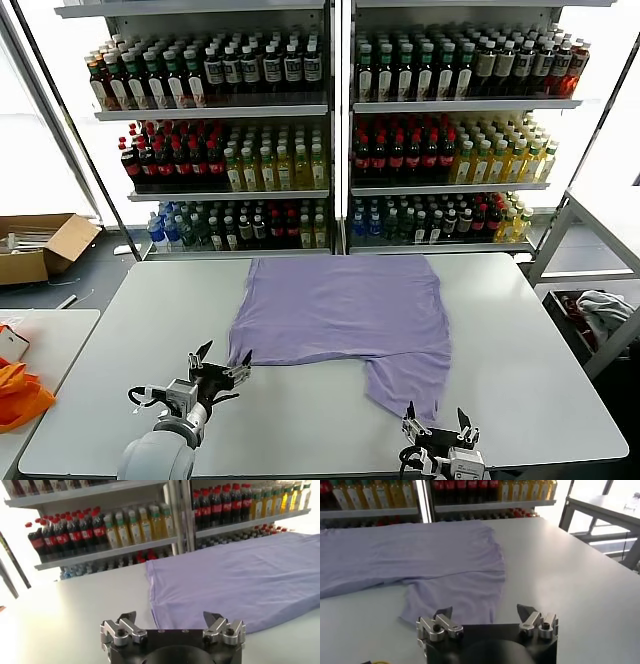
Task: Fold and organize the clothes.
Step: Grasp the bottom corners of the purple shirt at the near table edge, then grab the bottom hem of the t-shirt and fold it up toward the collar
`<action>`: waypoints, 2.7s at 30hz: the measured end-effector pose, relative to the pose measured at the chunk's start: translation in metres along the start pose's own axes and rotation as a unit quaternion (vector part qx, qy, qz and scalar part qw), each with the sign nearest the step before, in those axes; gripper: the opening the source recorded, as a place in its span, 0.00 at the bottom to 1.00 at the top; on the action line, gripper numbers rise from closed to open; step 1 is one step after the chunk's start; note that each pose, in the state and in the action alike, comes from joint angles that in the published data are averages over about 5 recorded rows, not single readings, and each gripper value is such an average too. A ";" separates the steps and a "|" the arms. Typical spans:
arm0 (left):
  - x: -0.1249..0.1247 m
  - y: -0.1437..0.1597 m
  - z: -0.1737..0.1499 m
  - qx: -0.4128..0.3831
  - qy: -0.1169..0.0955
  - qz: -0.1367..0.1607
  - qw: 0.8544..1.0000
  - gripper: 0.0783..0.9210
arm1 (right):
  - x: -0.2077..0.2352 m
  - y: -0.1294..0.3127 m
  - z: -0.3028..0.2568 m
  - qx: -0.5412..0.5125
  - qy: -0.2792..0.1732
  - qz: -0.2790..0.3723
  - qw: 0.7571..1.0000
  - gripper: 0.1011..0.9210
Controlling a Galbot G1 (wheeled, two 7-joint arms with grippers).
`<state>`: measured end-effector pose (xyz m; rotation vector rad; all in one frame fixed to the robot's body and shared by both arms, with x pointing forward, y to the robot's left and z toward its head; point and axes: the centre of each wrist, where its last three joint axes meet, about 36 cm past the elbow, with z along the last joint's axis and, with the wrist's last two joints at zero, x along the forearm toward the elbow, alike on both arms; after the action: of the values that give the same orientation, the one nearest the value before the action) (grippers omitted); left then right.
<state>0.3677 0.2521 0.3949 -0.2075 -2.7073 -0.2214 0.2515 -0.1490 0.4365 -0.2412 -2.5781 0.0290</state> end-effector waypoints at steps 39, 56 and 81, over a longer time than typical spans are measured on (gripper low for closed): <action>-0.015 0.008 0.012 0.025 0.049 0.023 0.998 0.86 | -0.022 0.017 0.019 0.001 0.029 0.006 1.000 0.78; -0.009 -0.008 0.016 0.025 0.059 0.040 0.997 0.29 | -0.028 0.009 0.025 -0.014 0.031 0.014 0.999 0.18; 0.002 -0.014 -0.020 0.078 -0.041 0.033 0.996 0.01 | -0.022 -0.033 -0.046 -0.030 -0.141 -0.004 0.990 0.01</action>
<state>0.3715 0.2351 0.4117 -0.2656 -2.7767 0.0185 0.2881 -0.1863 0.4664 -0.2644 -2.8651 -0.0187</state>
